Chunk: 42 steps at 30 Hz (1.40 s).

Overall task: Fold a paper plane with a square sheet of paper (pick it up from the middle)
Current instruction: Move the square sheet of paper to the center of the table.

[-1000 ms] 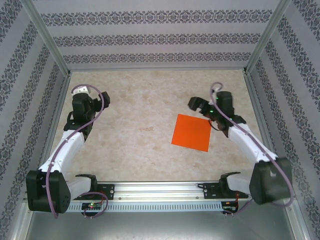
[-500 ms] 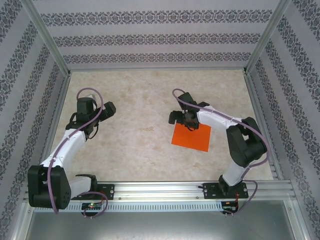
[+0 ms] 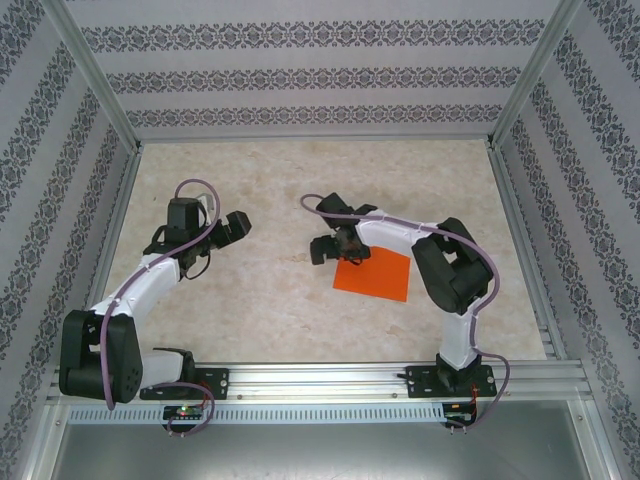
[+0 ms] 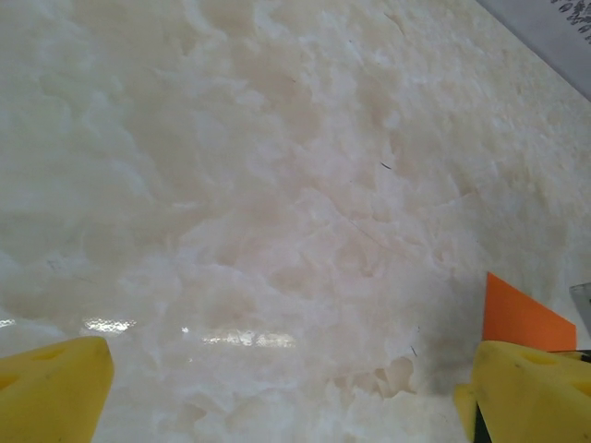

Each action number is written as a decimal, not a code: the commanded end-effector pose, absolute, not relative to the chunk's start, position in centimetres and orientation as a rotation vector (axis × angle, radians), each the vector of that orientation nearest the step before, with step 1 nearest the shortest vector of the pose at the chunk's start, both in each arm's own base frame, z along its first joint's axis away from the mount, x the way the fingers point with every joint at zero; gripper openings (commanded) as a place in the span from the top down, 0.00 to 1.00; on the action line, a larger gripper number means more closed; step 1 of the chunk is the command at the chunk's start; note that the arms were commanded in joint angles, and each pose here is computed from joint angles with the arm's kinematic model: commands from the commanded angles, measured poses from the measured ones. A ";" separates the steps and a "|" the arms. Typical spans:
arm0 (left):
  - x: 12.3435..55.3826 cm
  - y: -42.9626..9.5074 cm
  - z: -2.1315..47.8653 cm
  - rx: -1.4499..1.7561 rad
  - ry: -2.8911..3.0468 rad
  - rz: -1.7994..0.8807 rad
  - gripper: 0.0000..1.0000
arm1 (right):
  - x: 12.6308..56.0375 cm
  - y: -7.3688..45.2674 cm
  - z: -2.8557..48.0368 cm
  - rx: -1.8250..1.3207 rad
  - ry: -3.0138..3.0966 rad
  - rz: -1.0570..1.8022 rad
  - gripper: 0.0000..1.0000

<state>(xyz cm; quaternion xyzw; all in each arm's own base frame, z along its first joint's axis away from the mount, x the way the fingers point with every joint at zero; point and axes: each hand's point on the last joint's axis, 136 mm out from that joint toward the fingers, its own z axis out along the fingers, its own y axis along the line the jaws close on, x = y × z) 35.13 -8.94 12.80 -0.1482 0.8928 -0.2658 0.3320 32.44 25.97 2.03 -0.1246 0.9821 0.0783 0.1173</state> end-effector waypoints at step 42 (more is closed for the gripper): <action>35.7 -19.9 13.9 -0.040 2.390 -0.642 0.00 | 35.3 29.3 5.4 -0.497 2.792 0.423 0.03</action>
